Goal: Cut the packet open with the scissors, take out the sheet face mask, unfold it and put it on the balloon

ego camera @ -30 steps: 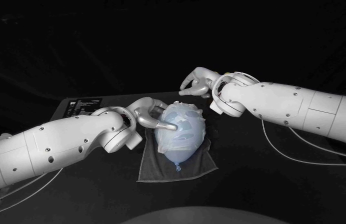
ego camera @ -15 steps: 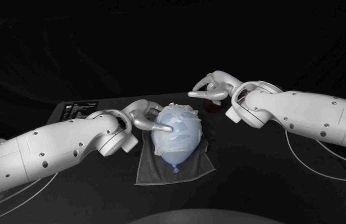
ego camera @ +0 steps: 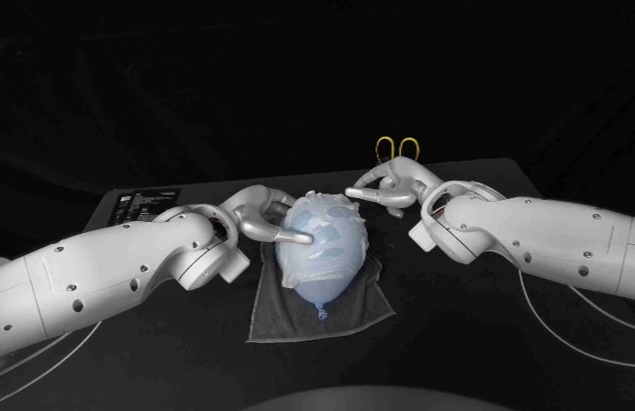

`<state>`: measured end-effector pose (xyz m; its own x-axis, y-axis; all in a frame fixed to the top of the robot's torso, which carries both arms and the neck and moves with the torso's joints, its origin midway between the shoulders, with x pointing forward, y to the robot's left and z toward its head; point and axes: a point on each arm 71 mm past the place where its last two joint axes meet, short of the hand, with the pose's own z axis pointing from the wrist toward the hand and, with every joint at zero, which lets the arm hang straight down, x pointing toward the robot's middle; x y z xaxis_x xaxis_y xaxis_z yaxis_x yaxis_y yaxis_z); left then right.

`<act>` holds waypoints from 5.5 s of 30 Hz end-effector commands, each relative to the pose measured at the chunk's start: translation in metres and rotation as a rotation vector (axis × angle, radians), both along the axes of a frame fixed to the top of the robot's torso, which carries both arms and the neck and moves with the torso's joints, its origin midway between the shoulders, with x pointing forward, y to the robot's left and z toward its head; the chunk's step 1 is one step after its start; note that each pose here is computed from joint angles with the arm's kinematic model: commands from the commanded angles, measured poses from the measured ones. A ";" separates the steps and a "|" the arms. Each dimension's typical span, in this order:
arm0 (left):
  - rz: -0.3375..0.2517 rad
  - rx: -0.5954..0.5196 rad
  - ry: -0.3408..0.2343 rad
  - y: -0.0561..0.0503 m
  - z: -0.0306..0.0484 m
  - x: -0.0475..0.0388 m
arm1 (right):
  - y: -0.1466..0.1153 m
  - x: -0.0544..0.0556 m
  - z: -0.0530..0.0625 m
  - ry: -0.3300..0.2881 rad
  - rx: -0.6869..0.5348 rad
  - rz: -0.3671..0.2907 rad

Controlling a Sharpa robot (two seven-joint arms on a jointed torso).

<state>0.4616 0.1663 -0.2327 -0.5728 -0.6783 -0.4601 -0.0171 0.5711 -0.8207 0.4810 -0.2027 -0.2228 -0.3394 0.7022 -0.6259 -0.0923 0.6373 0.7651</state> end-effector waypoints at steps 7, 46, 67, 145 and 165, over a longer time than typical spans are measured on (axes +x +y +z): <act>-0.037 0.000 0.033 -0.005 -0.0045 -0.0055 | 0.005 0.005 -0.008 -0.015 0.009 -0.073; -0.035 -0.004 0.036 -0.003 -0.0041 -0.0064 | -0.003 0.007 -0.044 -0.097 -0.116 -0.218; -0.042 -0.124 0.041 0.005 0.0020 -0.0065 | -0.028 -0.037 -0.018 -0.086 0.157 -0.153; 0.549 -0.605 -0.186 0.031 0.0096 0.0058 | 0.010 -0.019 -0.001 -0.024 0.713 -0.350; 0.570 -0.594 -0.193 0.026 0.0085 0.0002 | 0.010 -0.019 -0.001 -0.024 0.713 -0.350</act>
<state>0.4618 0.1935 -0.2273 -0.0230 -0.9995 0.0214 -0.0312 -0.0207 -0.9993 0.4619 -0.1933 -0.2262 -0.0149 0.9998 0.0113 0.0233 -0.0109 0.9997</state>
